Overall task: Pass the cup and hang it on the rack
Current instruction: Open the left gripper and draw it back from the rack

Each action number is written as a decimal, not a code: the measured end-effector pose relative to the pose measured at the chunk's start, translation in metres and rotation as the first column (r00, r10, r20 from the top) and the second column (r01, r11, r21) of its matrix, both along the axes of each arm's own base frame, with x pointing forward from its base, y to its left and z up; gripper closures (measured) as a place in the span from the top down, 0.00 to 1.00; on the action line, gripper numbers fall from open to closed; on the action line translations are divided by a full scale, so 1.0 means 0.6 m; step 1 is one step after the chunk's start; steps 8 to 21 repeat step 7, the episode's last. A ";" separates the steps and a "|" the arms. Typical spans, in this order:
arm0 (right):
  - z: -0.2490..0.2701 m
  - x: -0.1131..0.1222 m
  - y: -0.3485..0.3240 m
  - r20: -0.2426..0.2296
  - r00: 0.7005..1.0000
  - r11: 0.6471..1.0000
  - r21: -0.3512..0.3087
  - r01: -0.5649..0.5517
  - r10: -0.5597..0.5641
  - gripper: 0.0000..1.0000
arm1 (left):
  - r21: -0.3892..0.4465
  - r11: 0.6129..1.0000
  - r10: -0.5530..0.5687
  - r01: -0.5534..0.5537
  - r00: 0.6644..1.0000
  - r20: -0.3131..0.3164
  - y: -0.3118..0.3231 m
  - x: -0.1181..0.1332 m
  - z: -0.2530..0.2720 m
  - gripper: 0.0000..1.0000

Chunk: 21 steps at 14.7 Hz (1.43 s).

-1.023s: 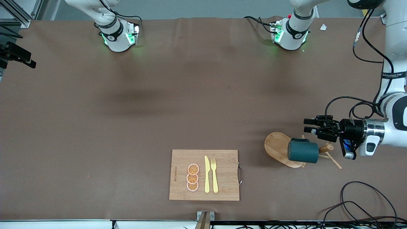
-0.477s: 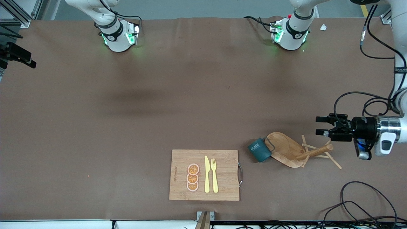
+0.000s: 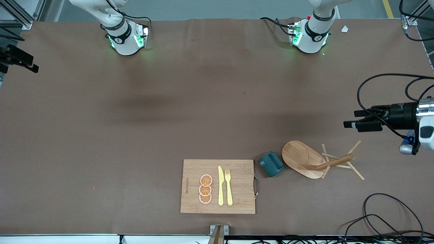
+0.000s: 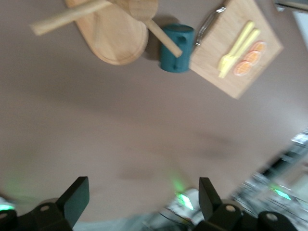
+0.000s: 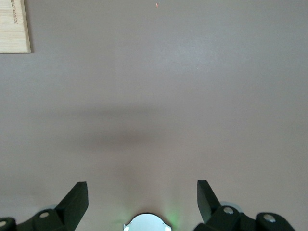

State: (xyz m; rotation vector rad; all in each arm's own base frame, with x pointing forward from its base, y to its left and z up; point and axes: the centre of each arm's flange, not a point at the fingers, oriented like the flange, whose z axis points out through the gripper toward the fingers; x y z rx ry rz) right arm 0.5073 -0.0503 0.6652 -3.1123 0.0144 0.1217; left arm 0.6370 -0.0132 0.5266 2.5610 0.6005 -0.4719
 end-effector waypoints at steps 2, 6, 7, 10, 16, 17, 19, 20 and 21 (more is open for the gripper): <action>0.000 0.000 0.000 0.000 1.000 1.000 0.000 0.000 0.000 1.00 | 0.131 0.988 -0.094 0.084 0.993 0.067 -0.048 -0.024 0.056 1.00; 0.000 0.000 0.000 0.000 1.000 1.000 0.000 0.000 0.000 1.00 | 0.358 0.875 -0.408 0.327 0.896 0.176 -0.097 -0.068 0.136 1.00; 0.000 0.000 0.000 0.000 1.000 1.000 0.000 0.000 0.000 1.00 | 0.399 0.848 -0.446 0.350 0.877 0.180 -0.100 -0.073 0.148 1.00; 0.000 0.000 0.000 0.000 1.000 1.000 0.000 0.000 0.000 1.00 | 0.399 0.848 -0.446 0.350 0.877 0.180 -0.100 -0.073 0.148 1.00; 0.000 0.000 0.000 0.000 1.000 1.000 0.000 0.000 0.000 1.00 | 0.399 0.848 -0.446 0.350 0.877 0.180 -0.100 -0.073 0.148 1.00; 0.000 0.000 0.000 0.000 1.000 1.000 0.000 0.000 0.000 1.00 | 0.399 0.848 -0.446 0.350 0.877 0.180 -0.100 -0.073 0.148 1.00; 0.000 0.000 0.000 0.000 1.000 1.000 0.000 0.000 0.000 1.00 | 0.399 0.848 -0.446 0.350 0.877 0.180 -0.100 -0.073 0.148 1.00; 0.000 0.000 0.000 0.000 1.000 1.000 0.000 0.000 0.000 1.00 | 0.399 0.848 -0.446 0.350 0.877 0.180 -0.100 -0.073 0.148 1.00; 0.000 0.000 0.000 0.000 1.000 1.000 0.000 0.000 0.000 1.00 | 0.399 0.848 -0.446 0.350 0.877 0.180 -0.100 -0.073 0.148 1.00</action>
